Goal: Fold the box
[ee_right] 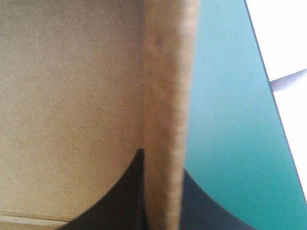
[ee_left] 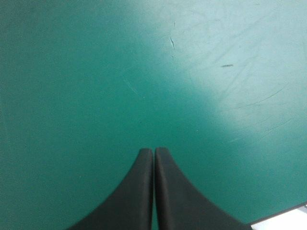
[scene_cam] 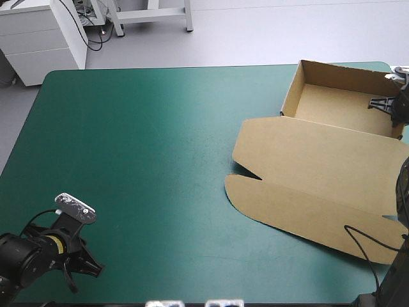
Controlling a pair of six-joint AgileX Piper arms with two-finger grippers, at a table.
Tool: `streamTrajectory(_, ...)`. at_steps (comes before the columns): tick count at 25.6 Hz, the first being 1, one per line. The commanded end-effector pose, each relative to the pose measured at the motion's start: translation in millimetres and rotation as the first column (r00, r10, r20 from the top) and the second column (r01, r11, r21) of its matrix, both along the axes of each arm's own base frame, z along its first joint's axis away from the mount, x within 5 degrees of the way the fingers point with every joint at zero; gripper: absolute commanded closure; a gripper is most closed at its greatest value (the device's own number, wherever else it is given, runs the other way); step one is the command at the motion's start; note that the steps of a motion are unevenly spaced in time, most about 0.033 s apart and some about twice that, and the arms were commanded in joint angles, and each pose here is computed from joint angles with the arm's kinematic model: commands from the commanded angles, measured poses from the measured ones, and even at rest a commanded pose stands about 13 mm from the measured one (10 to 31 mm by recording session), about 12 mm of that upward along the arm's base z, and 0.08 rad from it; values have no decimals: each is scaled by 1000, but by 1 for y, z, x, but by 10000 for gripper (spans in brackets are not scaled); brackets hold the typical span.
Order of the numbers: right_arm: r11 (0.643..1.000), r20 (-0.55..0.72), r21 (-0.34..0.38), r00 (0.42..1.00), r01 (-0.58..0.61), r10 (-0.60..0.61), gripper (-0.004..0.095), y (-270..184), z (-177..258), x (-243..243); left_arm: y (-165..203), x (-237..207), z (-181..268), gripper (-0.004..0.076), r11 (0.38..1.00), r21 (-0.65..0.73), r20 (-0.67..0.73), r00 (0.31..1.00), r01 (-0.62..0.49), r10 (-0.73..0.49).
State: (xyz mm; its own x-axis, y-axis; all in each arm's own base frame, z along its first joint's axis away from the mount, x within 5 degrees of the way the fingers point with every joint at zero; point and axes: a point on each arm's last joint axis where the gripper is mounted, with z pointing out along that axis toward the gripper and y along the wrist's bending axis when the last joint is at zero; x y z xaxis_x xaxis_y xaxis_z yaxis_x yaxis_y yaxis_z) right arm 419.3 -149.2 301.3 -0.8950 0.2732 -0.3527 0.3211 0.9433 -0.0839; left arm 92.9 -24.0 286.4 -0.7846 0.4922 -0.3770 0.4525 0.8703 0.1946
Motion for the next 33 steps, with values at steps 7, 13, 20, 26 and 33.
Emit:
streamTrajectory(7, 1000, 144, -13, 990, 6, -4, 514, -11, 31, -6, -2, 4, 8, 731, 1000, -21, 59, 998, 4, -3)
streamTrajectory(13, 999, 150, -40, 989, 12, -6, -21, -13, 37, -8, -2, 4, 8, 731, 1000, -21, 57, 998, 4, -2)
streamTrajectory(20, 998, 274, -57, 962, 7, 9, 87, -3, 92, -27, -2, 4, 8, 731, 1000, -23, 61, 998, 3, -2)
streamTrajectory(26, 996, 421, -2, 903, -88, 81, 229, 24, 147, -60, -3, 6, 10, 731, 999, -34, 88, 996, 9, -6)
streamTrajectory(33, 954, 552, 85, 811, -289, 196, 673, 62, 183, -96, -5, 10, 12, 731, 998, -60, 139, 990, 20, -12)
